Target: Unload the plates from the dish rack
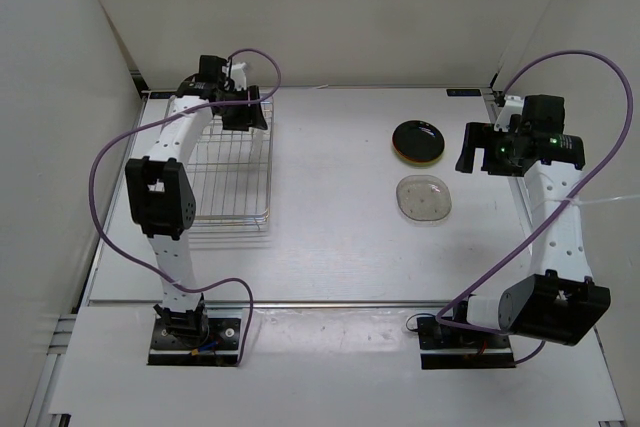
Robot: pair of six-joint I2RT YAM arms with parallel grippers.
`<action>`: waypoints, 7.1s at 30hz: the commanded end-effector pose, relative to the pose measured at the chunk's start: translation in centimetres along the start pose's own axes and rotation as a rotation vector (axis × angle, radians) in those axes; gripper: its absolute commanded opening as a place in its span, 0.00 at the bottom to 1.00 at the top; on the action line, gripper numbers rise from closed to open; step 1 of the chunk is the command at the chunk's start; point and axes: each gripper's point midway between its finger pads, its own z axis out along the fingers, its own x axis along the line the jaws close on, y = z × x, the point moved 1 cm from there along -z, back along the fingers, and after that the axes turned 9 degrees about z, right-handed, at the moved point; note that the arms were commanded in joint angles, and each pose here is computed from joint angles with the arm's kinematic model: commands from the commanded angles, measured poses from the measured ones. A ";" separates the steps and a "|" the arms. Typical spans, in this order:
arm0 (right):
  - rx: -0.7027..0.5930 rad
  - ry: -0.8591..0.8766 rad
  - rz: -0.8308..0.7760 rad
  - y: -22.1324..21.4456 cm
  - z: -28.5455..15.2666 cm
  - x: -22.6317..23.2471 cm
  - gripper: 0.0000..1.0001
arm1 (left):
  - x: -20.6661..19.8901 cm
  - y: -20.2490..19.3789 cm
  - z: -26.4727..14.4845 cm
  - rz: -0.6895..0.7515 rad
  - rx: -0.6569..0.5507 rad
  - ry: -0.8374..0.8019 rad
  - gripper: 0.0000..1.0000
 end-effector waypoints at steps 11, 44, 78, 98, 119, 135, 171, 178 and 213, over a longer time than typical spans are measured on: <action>-0.060 0.011 -0.008 0.6 -0.5 0.4 1.00 | -0.8 0.6 1.0 0.012 -0.009 0.011 0.44; -0.060 0.039 0.009 0.2 -0.2 0.8 1.00 | -7.5 5.2 -11.4 0.203 -0.151 -0.129 0.11; -0.164 0.539 -0.536 1.3 -9.1 14.7 0.93 | -35.1 -12.7 -21.7 2.278 -0.374 0.742 0.11; -0.365 0.641 -0.504 2.0 -14.2 17.2 0.92 | -35.6 -14.7 -20.0 2.278 -0.285 0.566 0.11; -0.197 0.712 -0.530 -2.1 -11.6 17.5 0.71 | -37.4 -13.5 -19.6 2.244 -0.307 0.568 0.11; -0.152 0.715 -0.556 -3.4 -10.6 17.6 0.18 | -37.8 -12.7 -18.9 2.226 -0.284 0.560 0.11; -0.252 0.019 0.204 1.6 8.9 -0.7 0.00 | -20.7 9.3 -36.1 1.094 -0.625 0.757 1.00; -0.144 0.074 0.183 0.6 11.6 -1.4 0.00 | -18.0 9.6 -40.4 0.975 -0.668 0.780 1.00; 0.020 0.049 0.188 -5.7 14.1 -3.4 0.02 | -19.7 10.1 -36.7 1.008 -0.594 0.716 1.00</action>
